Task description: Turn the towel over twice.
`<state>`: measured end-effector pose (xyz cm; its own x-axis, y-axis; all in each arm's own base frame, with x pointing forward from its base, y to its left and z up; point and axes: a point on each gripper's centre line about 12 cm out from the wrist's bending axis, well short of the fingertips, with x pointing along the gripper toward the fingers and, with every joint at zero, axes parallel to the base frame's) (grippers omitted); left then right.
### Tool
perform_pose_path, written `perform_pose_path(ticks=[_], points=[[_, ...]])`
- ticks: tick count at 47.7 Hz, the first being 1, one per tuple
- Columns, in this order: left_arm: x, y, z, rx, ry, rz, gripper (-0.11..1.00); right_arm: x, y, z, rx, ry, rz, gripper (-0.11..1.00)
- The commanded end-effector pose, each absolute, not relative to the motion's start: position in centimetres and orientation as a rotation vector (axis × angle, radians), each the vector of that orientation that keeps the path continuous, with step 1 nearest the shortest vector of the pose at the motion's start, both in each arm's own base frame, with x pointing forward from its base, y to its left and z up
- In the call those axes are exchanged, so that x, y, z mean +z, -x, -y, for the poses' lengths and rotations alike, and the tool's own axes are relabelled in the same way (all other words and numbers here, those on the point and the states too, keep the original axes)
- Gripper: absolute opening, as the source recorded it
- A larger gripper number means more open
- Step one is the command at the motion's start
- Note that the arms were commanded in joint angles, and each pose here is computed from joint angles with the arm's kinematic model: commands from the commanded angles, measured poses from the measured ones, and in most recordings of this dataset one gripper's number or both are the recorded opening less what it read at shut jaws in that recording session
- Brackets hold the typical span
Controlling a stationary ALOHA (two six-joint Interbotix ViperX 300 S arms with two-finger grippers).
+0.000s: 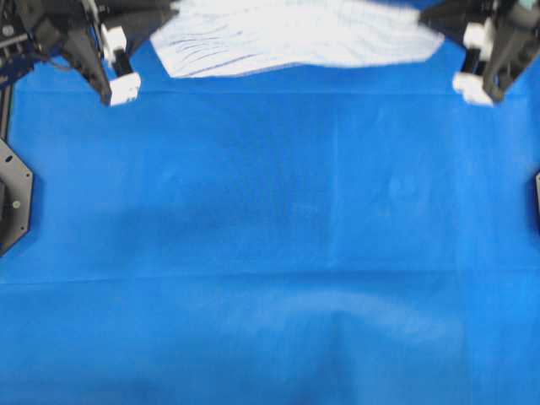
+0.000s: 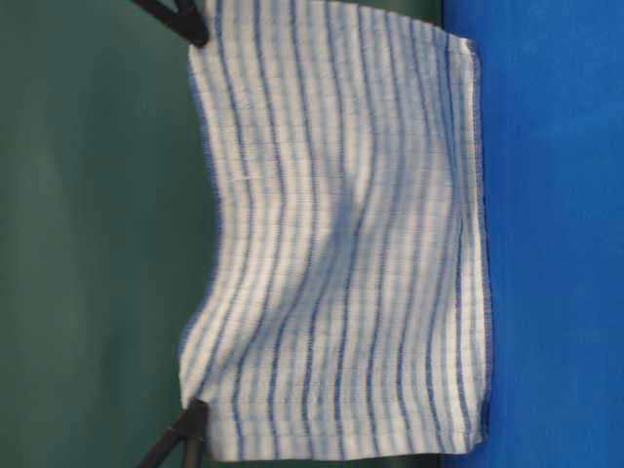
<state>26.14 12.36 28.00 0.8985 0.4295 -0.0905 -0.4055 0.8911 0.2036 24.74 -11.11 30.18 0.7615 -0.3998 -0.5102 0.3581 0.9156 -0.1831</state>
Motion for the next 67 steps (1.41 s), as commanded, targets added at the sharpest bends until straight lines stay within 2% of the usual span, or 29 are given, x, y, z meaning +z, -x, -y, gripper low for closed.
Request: perform_pose_path(ticks=[1, 32, 42, 54, 67], points=[[27.9, -26.3, -11.1, 0.389, -0.181, -0.147, 0.01, 30.2, -25.0, 9.6, -0.359, 0.067, -0.569, 0.03], [19.9, -27.0, -0.8, 0.003, -0.15, -0.39, 0.01, 22.6, -26.8, -0.3, -0.008, -0.071, -0.716, 0.03], [17.9, -27.7, 1.6, -0.088, -0.158, -0.457, 0.01, 19.8, -27.7, -2.5, 0.043, -0.126, -0.767, 0.03], [16.2, -27.8, 4.4, -0.183, -0.165, -0.514, 0.01, 17.8, -28.1, -4.4, 0.083, -0.155, -0.824, 0.03], [15.5, -27.8, 5.1, -0.197, -0.136, -0.543, 0.01, 16.5, -28.4, -5.3, 0.095, -0.172, -0.853, 0.03]])
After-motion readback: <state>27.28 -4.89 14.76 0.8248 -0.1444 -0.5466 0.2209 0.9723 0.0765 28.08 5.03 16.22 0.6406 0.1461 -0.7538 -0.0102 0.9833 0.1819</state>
